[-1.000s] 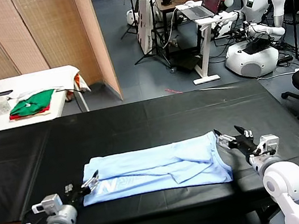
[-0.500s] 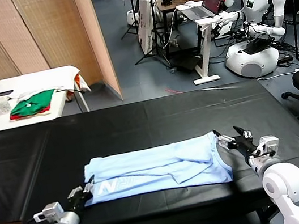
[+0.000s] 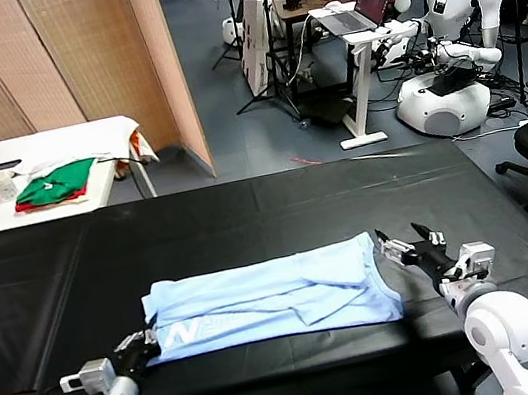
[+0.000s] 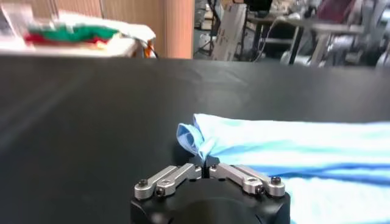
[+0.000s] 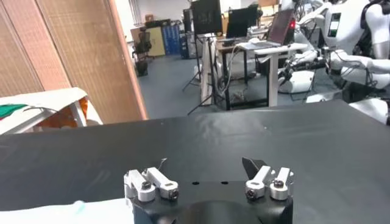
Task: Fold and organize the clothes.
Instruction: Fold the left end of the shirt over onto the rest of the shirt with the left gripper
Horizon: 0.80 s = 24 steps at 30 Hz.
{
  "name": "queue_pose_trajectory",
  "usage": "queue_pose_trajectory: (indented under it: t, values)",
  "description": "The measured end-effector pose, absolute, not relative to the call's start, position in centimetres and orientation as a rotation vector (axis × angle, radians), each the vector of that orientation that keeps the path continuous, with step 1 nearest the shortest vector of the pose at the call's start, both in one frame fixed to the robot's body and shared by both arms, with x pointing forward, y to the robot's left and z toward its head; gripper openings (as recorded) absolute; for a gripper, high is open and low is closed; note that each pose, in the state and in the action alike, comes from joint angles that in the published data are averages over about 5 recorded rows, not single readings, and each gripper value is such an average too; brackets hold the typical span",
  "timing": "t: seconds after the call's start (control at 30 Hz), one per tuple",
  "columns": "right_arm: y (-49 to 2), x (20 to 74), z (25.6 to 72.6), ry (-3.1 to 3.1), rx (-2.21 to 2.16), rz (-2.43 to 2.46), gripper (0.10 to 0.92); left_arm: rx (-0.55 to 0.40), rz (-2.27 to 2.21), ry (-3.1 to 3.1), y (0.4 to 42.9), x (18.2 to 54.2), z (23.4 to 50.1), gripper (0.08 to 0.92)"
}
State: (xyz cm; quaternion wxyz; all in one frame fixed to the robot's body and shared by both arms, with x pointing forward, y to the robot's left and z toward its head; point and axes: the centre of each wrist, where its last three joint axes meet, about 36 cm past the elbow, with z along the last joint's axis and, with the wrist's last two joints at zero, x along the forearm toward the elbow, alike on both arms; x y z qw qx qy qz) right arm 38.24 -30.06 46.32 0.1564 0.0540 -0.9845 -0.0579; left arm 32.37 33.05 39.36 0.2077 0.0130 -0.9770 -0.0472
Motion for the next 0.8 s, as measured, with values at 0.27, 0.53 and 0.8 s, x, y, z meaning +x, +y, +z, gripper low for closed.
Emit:
queue_pose_trajectory:
  t: [0.27, 0.53, 0.8]
  values:
    - [-29.3, 38.5, 46.2, -2.822, 0.161, -0.187, 0.907, 0.103, -0.523, -2.717, 37.7, 32.3, 41.4, 0.170]
    - [-28.2, 38.1, 45.4, -2.858, 0.188, -0.228, 0.907, 0.106, -0.498, -2.747, 37.9, 32.5, 43.5, 0.170]
    - [-28.5, 36.7, 43.7, -2.929, 0.146, -0.163, 0.907, -0.030, 0.036, -2.779, 30.9, 32.0, 44.1, 0.170]
